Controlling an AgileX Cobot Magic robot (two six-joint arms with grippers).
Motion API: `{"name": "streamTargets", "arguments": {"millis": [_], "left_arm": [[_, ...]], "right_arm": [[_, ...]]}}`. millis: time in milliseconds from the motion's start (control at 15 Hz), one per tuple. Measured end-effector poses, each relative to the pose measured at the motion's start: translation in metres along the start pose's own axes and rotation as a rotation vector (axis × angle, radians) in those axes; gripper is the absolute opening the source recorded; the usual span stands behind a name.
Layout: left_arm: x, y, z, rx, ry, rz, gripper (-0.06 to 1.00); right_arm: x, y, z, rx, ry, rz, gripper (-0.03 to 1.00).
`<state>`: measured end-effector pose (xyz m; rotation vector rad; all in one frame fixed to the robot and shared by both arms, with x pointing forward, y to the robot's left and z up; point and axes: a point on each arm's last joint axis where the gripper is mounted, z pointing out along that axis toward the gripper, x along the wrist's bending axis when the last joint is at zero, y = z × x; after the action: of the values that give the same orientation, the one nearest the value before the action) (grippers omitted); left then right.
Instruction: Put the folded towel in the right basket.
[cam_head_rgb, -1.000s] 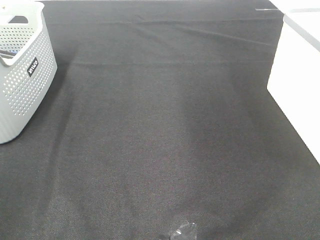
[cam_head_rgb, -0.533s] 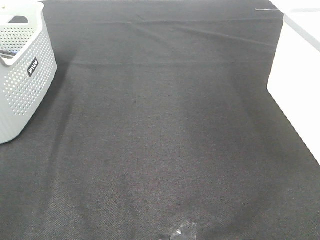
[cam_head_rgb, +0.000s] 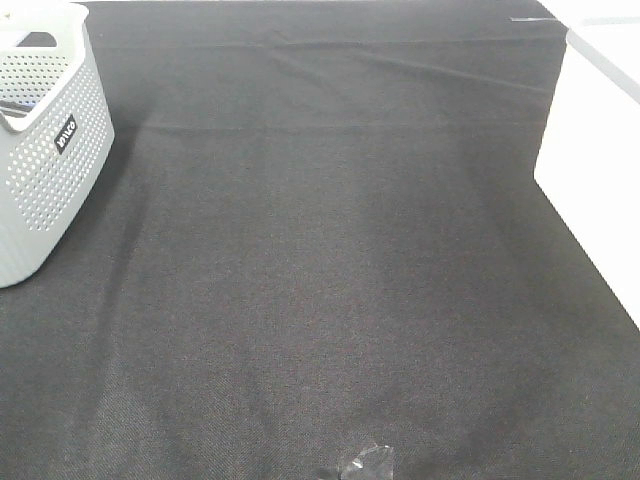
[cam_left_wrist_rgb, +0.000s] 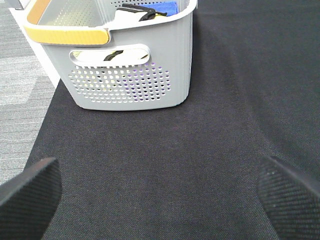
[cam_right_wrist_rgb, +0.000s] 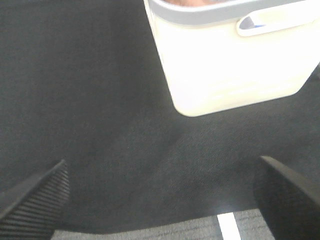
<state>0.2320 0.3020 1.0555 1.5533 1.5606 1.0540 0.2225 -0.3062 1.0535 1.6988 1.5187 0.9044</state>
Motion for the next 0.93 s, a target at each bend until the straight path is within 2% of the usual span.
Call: {"name": "streamTargets", "arguments": {"millis": [133,200,733,933], "left_arm": [[0.0,0.0,0.0,0.0,0.0,0.0,0.99],[0.0,0.0,0.0,0.0,0.0,0.0,0.99],[0.0,0.0,0.0,0.0,0.0,0.0,0.99],[0.0,0.0,0.0,0.0,0.0,0.0,0.99]], "right_arm": [[0.002,-0.008,0.015,0.029,0.011,-0.047,0.96],[0.003,-0.007,0.017,0.007,0.027,-0.046,0.96],[0.003,-0.007,0.019,0.006,0.028,-0.062,0.96],[0.004,-0.007,0.019,0.004,-0.009,-0.032,0.96]]}}
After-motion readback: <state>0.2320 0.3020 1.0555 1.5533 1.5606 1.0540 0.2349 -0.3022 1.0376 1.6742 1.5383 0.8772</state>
